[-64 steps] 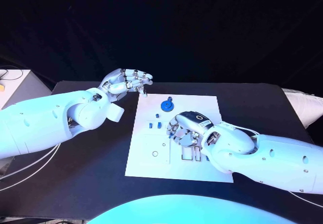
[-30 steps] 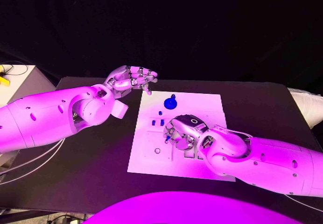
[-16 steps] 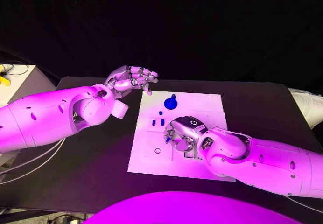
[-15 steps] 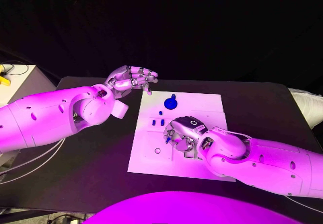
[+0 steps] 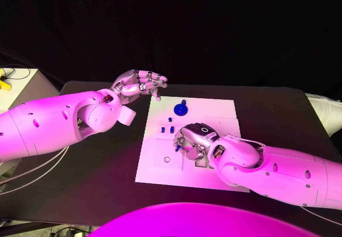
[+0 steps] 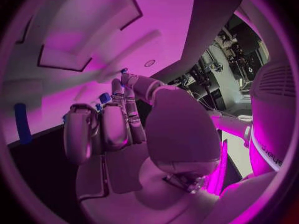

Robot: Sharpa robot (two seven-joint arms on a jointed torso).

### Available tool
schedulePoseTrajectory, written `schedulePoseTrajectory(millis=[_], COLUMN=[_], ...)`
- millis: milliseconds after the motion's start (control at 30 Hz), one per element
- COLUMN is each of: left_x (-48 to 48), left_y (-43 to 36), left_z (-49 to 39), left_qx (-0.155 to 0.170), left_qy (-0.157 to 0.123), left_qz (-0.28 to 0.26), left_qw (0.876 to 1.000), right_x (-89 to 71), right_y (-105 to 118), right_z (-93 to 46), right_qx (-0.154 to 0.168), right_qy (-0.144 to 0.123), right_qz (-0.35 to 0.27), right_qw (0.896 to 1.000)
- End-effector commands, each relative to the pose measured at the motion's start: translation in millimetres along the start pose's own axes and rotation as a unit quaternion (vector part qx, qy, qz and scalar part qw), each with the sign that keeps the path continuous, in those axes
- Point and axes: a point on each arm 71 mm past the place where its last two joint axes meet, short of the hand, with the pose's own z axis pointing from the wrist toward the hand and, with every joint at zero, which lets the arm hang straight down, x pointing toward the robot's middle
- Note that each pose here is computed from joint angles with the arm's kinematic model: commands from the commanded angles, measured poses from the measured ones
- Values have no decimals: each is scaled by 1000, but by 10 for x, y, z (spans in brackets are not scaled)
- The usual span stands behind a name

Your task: Assemble the parts on the task board

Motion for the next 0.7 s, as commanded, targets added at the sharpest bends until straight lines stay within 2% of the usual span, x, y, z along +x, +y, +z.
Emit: schedulePoseTrajectory(millis=[33,467,700], left_x=[21,12,11], left_y=[-7,-5,-5], left_z=[1,-5,-6], left_qx=[3,2,2], left_qy=[12,11,11], left_qz=[0,0,0], left_qw=[1000,1000,1000], right_x=[47,114,127], right_y=[-31,9,49], right_z=[0,11,5], right_qx=[8,-1,-10], right_qy=[7,32,34], right_qz=[-9,-12,-5], right_qw=[1000,999,999])
